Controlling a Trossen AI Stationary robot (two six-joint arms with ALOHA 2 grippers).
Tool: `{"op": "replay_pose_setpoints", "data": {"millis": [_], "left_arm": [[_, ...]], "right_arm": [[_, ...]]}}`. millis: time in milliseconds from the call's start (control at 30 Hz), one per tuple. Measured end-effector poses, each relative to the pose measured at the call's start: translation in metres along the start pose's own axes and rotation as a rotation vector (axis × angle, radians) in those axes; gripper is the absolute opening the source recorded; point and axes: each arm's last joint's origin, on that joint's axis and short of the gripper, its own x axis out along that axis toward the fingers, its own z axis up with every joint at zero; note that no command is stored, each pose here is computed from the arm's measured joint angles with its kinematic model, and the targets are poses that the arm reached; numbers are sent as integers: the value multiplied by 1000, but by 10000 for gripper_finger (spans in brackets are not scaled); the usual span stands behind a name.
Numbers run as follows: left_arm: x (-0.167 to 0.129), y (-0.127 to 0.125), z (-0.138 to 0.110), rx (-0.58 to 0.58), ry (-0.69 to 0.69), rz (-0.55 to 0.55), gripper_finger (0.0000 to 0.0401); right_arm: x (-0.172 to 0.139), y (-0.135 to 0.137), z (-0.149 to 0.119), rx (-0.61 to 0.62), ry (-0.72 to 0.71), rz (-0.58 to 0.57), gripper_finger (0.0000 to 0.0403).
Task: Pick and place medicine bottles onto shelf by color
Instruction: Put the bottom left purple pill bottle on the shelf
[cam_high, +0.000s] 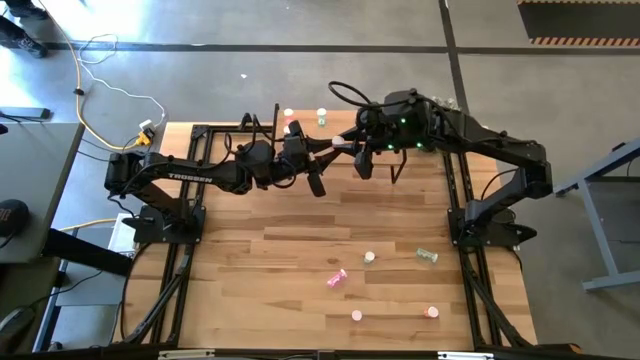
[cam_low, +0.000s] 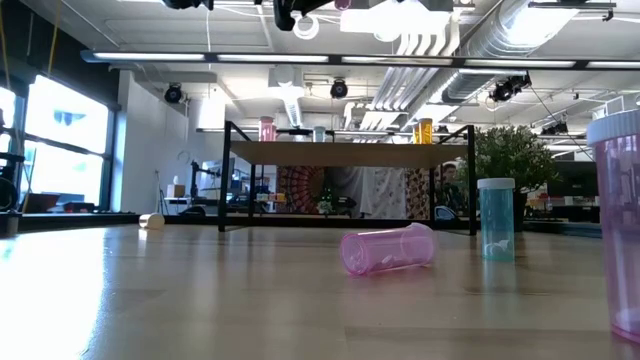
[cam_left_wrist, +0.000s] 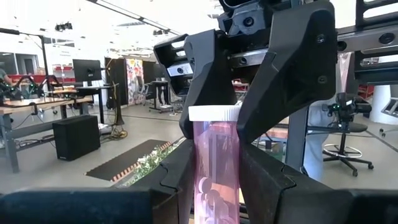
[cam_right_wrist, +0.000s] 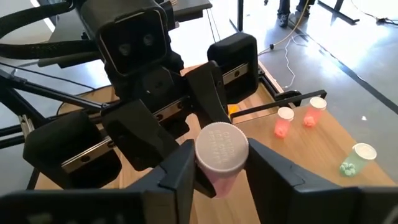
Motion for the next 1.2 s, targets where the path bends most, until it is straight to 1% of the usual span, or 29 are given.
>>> {"op": "replay_pose_setpoints", "data": {"millis": [100, 300, 400, 533, 733, 867, 933, 1033, 1200], "left_arm": [[0, 0, 0, 0, 0, 0, 97], [0, 0, 0, 0, 1, 0, 98], [0, 0, 0, 0, 2, 0, 105], [0, 0, -1, 4, 12, 0, 131], [0, 0, -3, 10, 31, 3, 185], [0, 2, -4, 12, 39, 66, 219], [-1, 5, -2, 13, 40, 104, 231], [-4, 9, 5, 8, 27, 129, 242], [-10, 17, 14, 13, 35, 163, 242]], "right_arm": [[0, 0, 0, 0, 0, 0, 106], [0, 0, 0, 2, 0, -8, 105], [0, -1, 0, 2, -2, -22, 105], [0, -1, 0, 2, -3, -30, 105], [0, -1, 0, 18, -6, -43, 105], [-2, -2, 1, 18, -14, -68, 105], [-6, -3, 1, 10, -16, -102, 105], [-15, -8, 2, 0, -29, -152, 105], [-35, -26, 8, 28, -77, -218, 106]]}}
